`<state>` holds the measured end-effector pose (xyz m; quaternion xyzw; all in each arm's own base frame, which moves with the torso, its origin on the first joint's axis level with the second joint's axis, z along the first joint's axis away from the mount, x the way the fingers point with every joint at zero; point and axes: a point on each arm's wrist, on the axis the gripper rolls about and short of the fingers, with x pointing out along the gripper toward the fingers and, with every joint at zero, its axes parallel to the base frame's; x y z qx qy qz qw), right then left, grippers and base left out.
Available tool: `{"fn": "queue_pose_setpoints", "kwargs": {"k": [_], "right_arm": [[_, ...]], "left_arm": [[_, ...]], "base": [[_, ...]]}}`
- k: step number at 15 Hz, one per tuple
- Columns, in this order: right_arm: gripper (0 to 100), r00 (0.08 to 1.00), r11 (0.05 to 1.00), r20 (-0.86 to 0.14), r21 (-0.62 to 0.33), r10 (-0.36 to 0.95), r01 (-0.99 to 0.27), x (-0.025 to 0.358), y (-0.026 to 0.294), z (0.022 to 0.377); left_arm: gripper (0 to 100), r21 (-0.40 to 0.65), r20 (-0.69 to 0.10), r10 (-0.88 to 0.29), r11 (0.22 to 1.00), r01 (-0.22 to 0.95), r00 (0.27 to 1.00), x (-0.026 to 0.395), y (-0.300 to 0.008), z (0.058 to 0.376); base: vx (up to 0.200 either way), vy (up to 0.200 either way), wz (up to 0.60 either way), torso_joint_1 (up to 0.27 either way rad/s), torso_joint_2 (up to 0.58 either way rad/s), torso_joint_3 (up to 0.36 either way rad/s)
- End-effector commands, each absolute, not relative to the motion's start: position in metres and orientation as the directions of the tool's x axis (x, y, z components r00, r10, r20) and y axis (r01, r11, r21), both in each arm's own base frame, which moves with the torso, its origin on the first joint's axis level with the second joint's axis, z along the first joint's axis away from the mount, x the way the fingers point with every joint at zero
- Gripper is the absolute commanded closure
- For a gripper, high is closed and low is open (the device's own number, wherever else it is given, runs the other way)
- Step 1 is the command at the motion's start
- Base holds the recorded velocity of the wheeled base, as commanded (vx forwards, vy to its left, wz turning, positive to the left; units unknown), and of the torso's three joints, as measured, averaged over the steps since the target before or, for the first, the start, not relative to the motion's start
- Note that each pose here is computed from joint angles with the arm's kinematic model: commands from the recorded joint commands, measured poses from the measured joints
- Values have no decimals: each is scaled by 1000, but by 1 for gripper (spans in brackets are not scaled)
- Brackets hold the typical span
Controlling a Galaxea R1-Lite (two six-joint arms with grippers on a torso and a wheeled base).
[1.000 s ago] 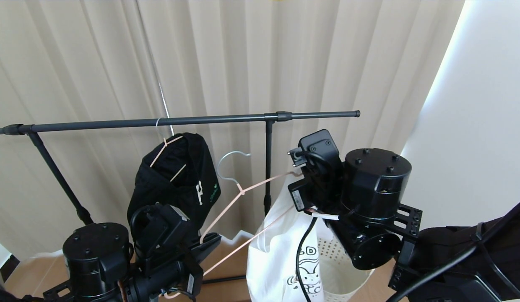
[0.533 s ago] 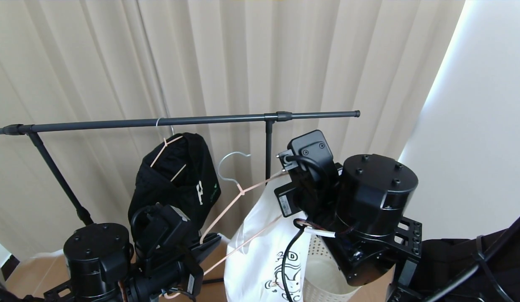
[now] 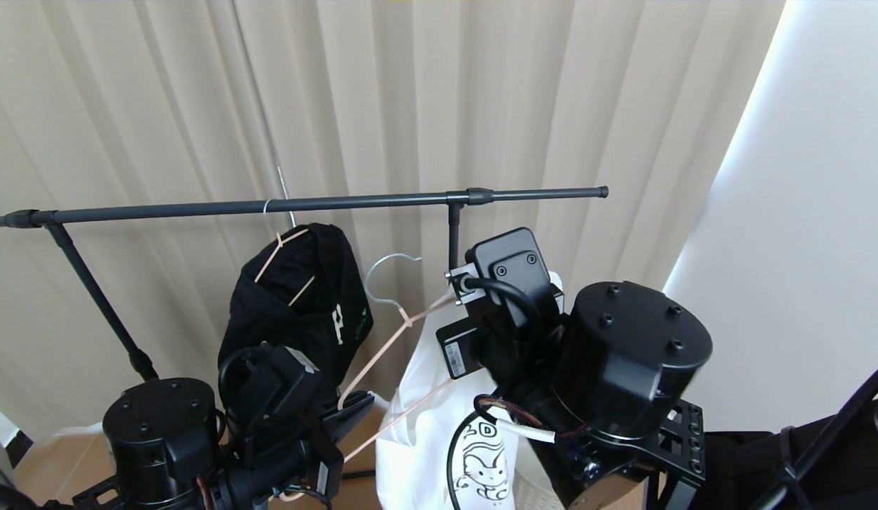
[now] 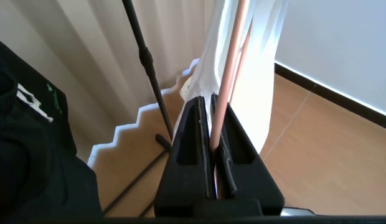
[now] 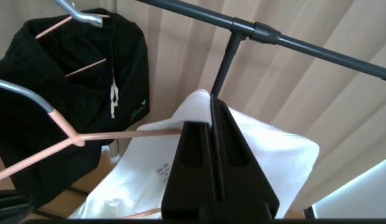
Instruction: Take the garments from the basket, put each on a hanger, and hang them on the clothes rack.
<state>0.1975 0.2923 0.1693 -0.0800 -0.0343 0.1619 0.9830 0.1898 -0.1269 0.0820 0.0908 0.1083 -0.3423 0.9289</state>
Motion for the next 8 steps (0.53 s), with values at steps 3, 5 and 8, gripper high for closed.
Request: {"fn": "queue_pose_setpoints", "kwargs": {"k": [3,5,8], "right_arm": [[100,931,927,70,-147,359,-346,187,301,170],[100,925,921,74,-143,374,-361,181,303,171],[0,921,918,71,-145,383,-370,179,305,170]], "left_arm": [[100,93,-277,-615,747,658,738,189,-127,78],[100,94,-271,-616,748,657,740,190,-127,79],[100,94,-269,-616,748,657,740,189,-127,79]], "base": [[0,0,0,0,0,0],[0,0,0,0,0,0],[0,0,0,0,0,0]]}}
